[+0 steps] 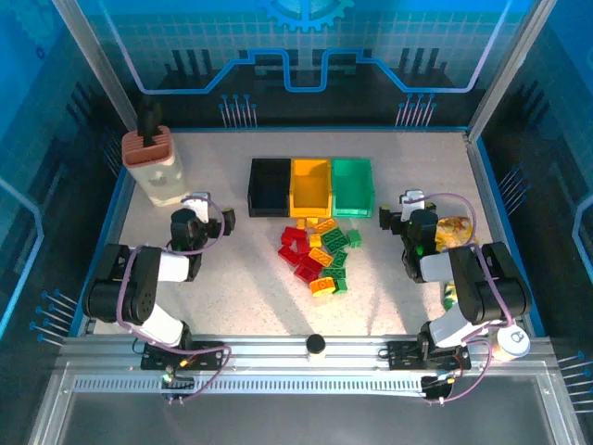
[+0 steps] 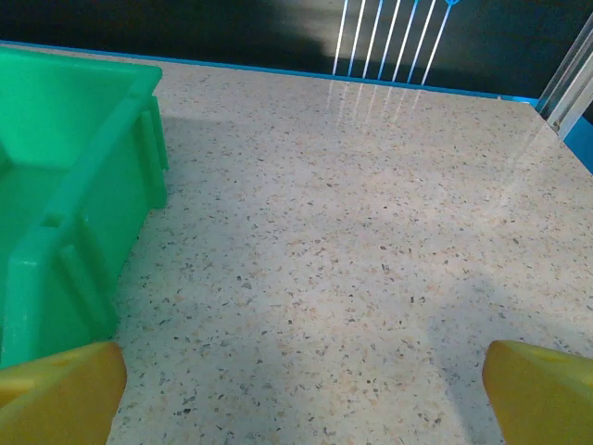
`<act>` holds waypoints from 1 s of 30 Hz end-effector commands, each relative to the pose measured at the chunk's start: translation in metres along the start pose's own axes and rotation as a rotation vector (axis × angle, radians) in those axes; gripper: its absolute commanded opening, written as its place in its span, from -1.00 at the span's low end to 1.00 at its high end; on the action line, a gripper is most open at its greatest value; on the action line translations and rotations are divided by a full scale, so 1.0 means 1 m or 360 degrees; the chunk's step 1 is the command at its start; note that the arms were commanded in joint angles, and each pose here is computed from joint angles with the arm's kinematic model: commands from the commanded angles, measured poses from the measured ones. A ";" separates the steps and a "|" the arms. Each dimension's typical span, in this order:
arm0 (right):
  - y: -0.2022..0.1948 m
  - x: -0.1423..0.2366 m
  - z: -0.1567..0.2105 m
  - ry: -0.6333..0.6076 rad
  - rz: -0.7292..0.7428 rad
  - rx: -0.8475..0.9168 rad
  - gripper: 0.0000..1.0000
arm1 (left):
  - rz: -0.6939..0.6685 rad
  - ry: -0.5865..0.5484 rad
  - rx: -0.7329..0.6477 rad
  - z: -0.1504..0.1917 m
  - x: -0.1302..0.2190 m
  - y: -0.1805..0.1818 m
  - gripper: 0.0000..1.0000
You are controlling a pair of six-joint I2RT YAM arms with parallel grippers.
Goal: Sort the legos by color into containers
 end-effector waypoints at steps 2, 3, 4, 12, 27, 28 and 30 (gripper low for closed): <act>0.004 0.000 -0.009 -0.0042 -0.0047 -0.0006 0.99 | 0.0025 -0.0081 -0.0006 -0.017 0.000 -0.001 0.99; 0.004 0.000 -0.009 -0.0043 -0.0047 -0.0007 0.99 | 0.0025 -0.0079 -0.0004 -0.016 0.000 -0.001 0.99; 0.004 0.000 -0.009 -0.0042 -0.0045 -0.0007 0.99 | 0.0025 -0.0079 -0.0004 -0.016 0.000 -0.001 0.99; 0.004 0.000 -0.009 -0.0041 -0.0046 -0.0011 0.99 | 0.0025 -0.0080 -0.0004 -0.016 0.000 -0.001 0.99; 0.004 0.000 -0.009 -0.0040 -0.0046 -0.0009 0.99 | 0.0025 -0.0080 -0.0005 -0.017 0.000 -0.001 0.99; 0.004 0.000 -0.008 -0.0039 -0.0046 -0.0010 0.99 | 0.0024 -0.0078 -0.0004 -0.016 0.000 -0.001 0.99; 0.004 0.000 -0.008 -0.0037 -0.0049 -0.0011 0.99 | 0.0025 -0.0078 -0.0006 -0.016 0.000 -0.001 0.99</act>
Point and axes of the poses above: each hand's point on the last joint's axis, 136 mm out from that joint toward the fingers, its own x axis back along the fingers, its own y axis along the line the jaws close on, z = x × y, the point moved 1 cm from there along x, back along the fingers, and after that the axes turned 1 degree about x, right-handed, at the moved point
